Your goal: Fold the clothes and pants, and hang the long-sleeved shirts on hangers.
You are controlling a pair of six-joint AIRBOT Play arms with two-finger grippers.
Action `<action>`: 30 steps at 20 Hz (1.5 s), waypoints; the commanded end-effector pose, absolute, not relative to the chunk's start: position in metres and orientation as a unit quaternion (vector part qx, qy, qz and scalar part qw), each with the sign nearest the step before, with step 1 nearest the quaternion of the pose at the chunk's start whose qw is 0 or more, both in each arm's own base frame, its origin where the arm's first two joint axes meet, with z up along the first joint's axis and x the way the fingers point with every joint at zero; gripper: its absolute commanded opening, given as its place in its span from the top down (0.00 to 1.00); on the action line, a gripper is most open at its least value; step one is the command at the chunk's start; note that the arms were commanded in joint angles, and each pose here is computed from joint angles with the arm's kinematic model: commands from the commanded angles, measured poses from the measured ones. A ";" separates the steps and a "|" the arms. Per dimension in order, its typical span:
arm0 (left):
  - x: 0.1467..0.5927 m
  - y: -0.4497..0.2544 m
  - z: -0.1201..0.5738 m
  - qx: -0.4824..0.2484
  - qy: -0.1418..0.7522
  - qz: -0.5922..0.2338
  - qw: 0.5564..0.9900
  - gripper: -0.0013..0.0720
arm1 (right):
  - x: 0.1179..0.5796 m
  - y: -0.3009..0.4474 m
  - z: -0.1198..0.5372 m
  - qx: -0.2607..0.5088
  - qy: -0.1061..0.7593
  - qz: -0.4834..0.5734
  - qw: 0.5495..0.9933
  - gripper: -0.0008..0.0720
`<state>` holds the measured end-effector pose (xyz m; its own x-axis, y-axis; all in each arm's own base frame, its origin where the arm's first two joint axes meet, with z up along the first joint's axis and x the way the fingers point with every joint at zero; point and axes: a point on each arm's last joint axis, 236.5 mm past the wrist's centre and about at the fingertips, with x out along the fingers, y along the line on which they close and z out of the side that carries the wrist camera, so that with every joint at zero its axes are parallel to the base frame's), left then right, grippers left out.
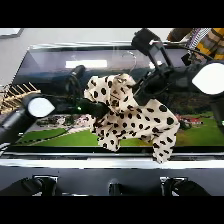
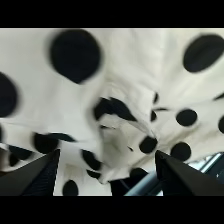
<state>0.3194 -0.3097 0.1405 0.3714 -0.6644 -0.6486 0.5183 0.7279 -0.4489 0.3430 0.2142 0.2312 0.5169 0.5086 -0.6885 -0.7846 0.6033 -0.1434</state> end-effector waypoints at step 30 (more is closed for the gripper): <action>0.326 -0.234 0.096 0.293 0.314 -0.518 0.740 0.96 | 0.298 0.264 0.209 -0.367 0.199 0.592 0.689 0.96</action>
